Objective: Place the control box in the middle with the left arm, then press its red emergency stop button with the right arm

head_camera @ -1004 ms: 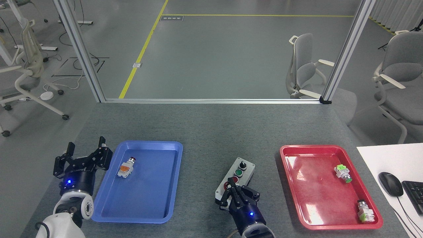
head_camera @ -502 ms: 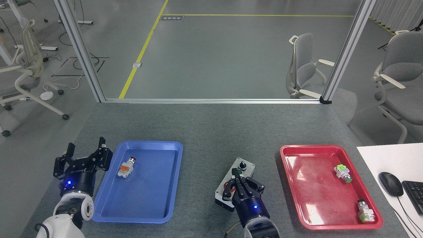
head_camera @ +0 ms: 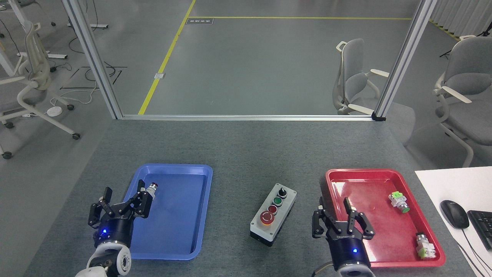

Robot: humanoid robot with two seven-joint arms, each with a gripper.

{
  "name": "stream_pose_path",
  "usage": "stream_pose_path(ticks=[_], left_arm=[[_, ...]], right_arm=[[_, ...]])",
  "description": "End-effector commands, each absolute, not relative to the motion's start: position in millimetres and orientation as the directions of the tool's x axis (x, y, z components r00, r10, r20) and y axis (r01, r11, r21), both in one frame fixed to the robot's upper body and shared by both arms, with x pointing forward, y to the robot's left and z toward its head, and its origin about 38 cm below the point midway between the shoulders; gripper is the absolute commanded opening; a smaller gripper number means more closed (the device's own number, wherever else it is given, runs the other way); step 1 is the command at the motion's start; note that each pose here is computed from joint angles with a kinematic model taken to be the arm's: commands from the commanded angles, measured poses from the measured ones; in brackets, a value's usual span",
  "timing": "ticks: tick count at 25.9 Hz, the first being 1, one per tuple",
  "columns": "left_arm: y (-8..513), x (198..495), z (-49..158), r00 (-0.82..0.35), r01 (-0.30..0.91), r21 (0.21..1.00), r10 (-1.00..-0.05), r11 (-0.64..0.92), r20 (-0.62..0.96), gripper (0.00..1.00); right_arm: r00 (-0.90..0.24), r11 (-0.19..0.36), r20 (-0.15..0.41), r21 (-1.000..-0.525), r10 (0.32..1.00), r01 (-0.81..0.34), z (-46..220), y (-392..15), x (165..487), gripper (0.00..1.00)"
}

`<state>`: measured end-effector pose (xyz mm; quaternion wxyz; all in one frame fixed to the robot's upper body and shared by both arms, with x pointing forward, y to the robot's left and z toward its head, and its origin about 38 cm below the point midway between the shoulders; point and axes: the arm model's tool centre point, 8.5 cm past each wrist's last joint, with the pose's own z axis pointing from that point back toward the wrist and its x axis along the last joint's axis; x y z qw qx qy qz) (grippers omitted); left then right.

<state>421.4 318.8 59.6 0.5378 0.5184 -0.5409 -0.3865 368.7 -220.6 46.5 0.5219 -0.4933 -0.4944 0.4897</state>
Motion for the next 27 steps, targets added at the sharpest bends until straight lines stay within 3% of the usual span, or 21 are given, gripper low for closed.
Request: stream_pose_path(ticks=[1, 4, 12, 27], left_arm=[[313, 420, 54, 0.116, -0.133, 0.975, -0.974, 0.180, 0.196, 0.99], [313, 420, 54, 0.116, -0.133, 0.975, -0.974, 0.178, 0.194, 0.99], [313, 420, 54, 0.117, -0.132, 0.975, -0.974, 0.179, 0.194, 0.99], [313, 420, 54, 0.116, -0.133, 0.975, -0.974, 0.178, 0.194, 0.99]], right_arm=[[0.126, 0.002, 0.001, -1.000, 0.992, -0.008, 48, -274, 359, 0.98], [0.158, -0.007, -0.009, -1.000, 0.987, -0.015, 49, -295, 358, 0.98], [0.155, -0.028, -0.029, -1.000, 0.987, -0.014, 51, -304, 359, 0.98], [0.017, 0.033, 0.034, -0.999, 0.999, 0.015, 60, -262, 374, 0.98]])
